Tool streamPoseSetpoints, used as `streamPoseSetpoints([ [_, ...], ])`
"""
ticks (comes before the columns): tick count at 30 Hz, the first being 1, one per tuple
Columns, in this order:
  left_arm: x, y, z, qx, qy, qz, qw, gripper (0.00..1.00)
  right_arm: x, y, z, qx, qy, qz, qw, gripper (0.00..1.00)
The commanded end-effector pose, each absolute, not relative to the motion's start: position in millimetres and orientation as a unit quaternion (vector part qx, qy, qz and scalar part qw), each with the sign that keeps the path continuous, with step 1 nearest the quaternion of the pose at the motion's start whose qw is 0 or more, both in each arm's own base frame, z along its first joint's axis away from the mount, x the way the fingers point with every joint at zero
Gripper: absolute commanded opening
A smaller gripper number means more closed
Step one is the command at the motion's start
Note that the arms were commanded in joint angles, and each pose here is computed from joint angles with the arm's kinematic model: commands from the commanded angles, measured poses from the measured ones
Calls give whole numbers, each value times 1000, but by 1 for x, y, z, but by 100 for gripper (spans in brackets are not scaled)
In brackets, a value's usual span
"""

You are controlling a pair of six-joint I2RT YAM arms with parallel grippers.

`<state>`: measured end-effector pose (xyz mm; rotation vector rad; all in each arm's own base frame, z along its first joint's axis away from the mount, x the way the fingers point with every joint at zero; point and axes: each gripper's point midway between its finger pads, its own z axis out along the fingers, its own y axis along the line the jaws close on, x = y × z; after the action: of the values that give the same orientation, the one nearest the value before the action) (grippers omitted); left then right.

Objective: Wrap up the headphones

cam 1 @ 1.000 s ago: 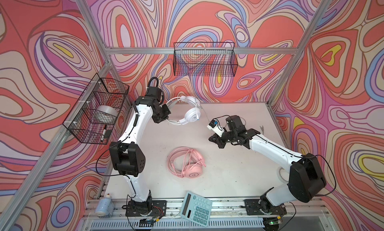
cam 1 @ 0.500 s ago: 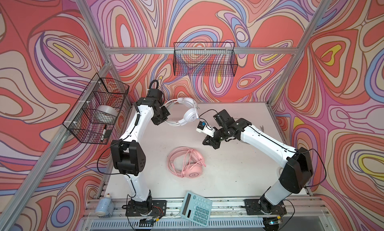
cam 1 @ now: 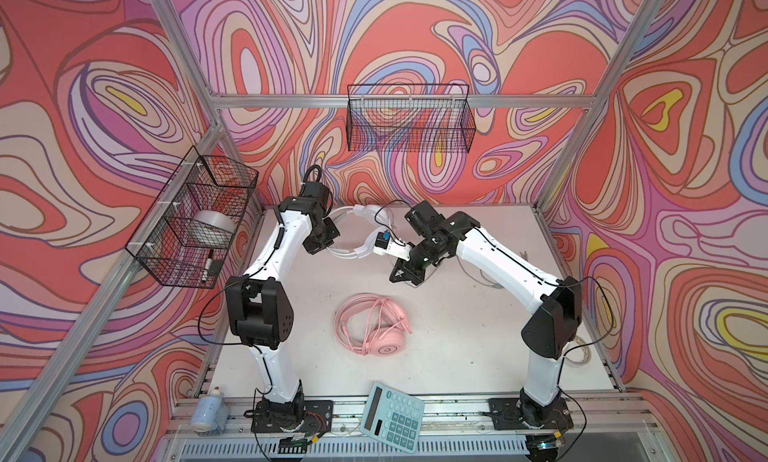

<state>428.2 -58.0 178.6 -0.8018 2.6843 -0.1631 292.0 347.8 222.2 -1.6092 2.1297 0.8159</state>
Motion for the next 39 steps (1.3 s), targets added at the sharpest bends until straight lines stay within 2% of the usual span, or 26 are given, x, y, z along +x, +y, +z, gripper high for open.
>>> streamPoseSetpoints([
  [1,423,-57,173,-267,950,-30,161,0,280,348,220,-579,746,302,133,0],
  [15,416,-47,175,-171,970,41,168,0,299,343,234,-589,746,288,118,0],
  [39,421,-64,172,-66,983,9,170,0,337,307,245,-585,755,247,161,0],
])
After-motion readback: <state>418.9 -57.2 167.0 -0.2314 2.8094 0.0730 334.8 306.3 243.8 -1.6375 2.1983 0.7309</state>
